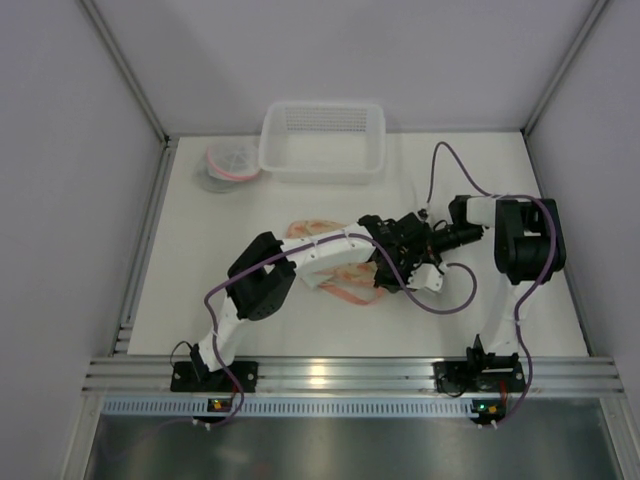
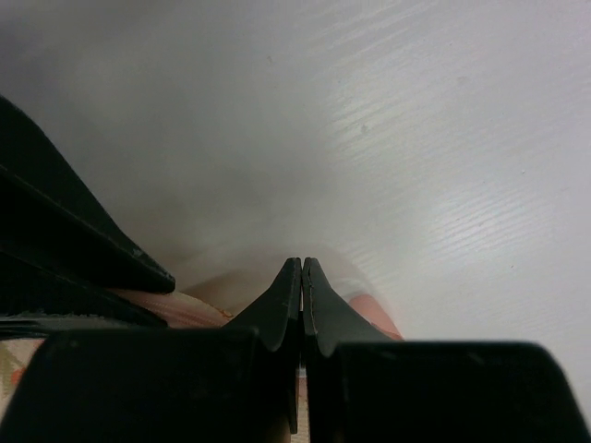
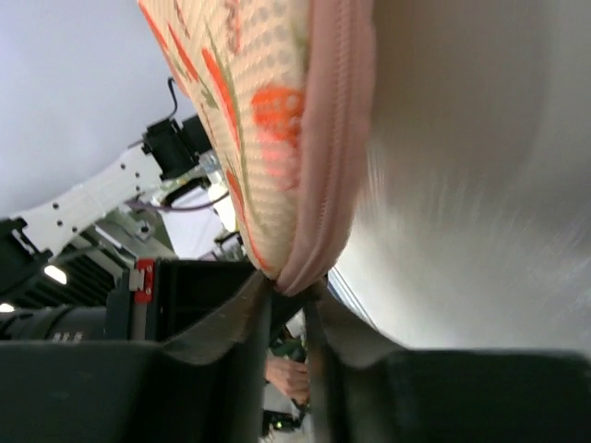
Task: Place the bra in the laundry bag and zip it closed
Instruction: Zip the zipper on the laundry bag.
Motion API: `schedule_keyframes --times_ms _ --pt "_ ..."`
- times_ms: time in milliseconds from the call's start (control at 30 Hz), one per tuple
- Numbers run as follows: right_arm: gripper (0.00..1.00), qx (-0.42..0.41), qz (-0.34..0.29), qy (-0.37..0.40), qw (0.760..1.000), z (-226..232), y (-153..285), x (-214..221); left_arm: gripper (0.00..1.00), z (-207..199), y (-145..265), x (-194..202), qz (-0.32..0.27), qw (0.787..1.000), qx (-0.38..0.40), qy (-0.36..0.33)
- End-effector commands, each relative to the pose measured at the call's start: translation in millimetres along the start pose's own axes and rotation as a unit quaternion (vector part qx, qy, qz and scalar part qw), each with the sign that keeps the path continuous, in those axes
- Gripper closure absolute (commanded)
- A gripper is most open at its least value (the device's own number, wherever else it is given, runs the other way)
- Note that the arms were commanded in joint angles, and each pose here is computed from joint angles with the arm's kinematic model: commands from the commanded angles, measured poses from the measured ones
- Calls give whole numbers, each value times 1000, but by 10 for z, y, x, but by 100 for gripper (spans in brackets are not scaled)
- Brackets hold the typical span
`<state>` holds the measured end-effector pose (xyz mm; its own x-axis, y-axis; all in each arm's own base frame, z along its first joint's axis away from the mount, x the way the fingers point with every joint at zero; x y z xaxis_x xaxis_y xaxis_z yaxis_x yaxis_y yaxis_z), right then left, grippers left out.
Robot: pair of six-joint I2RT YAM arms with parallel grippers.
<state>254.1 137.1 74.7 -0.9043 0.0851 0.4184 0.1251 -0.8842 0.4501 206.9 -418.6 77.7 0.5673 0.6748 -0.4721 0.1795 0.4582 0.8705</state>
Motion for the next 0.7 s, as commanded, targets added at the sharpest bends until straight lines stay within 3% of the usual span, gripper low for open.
schedule_keyframes --times_ms 0,33,67,400,667 --pt "83 -7 -3 20 1000 37 -38 -53 100 54 40 -181 -42 999 -8 8" --pt "95 -8 -7 20 1000 34 -19 -74 100 -17 22 -145 -40 999 1 10" --pt "100 -9 -9 20 1000 33 -12 -87 100 -63 23 -136 -39 999 5 12" --pt "100 -21 -58 16 998 46 288 -413 100 -702 63 89 -23 997 60 44" --pt "100 -10 -70 21 997 -11 361 -537 100 -957 230 211 -9 997 61 52"
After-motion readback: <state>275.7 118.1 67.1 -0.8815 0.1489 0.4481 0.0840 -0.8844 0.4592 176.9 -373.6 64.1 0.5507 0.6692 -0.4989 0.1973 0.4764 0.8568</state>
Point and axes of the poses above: each gripper's point midway between its finger pads, its own y axis back along the fingers, its own z axis along the line the jaws close on, x = y × z, the point moved 3 cm from there along y, back along the fingers, and after that the axes turned 15 degrees about -y, right-handed, at the moved point
